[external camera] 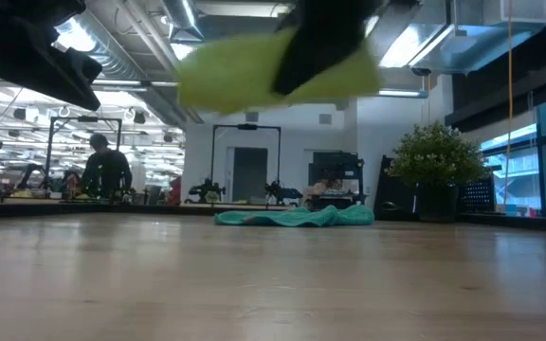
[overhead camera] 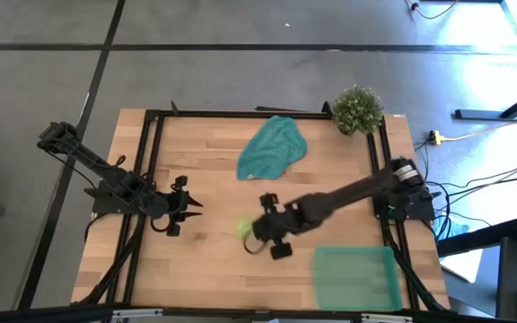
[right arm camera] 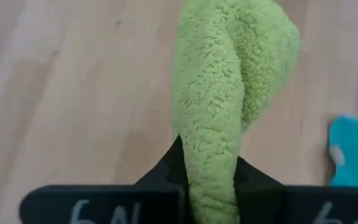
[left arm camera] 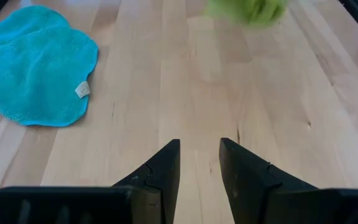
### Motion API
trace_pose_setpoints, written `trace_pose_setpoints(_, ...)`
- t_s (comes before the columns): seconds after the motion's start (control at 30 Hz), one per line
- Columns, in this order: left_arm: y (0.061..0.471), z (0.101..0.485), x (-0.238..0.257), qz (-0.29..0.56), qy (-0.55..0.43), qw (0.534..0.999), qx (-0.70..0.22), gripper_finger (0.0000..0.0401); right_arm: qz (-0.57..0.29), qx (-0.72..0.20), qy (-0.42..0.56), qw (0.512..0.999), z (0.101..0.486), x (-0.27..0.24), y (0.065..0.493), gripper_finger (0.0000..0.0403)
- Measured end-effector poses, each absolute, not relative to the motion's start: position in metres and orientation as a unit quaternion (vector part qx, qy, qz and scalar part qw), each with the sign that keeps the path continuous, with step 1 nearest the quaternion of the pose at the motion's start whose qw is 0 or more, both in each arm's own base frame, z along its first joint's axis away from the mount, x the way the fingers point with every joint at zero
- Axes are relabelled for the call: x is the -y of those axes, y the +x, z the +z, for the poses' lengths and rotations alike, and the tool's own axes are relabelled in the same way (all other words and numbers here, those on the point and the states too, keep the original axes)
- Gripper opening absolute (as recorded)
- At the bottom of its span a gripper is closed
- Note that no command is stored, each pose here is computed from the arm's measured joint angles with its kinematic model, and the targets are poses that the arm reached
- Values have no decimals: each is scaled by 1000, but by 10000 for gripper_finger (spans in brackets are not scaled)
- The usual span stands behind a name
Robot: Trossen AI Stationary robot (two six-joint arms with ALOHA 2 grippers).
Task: Roll microfiber towels into tight, uniform cylinder then place into a basket
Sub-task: Put the green rolled microfiber cloth into the green bin
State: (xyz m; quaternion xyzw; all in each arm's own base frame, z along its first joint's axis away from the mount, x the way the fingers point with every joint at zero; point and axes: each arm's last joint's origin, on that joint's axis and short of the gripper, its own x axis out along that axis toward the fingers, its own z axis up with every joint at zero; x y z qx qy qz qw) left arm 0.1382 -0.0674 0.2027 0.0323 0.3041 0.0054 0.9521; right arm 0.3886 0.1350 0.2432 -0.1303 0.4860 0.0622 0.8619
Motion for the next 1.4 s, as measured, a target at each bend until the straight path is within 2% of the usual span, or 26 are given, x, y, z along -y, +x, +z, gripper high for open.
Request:
trace_pose_setpoints(0.23, 138, 203, 67, 6, 32, 952, -304, 108, 18, -520, -89, 850, 256, -176, 348, 27)
trace_pose_setpoints(0.73, 138, 203, 67, 5, 32, 952, -304, 108, -109, -553, 4, 826, 251, -256, 260, 30)
trace_pose_setpoints(1.4, 138, 203, 67, 5, 32, 952, -304, 108, -131, -601, 51, 787, 244, -304, 177, 28)
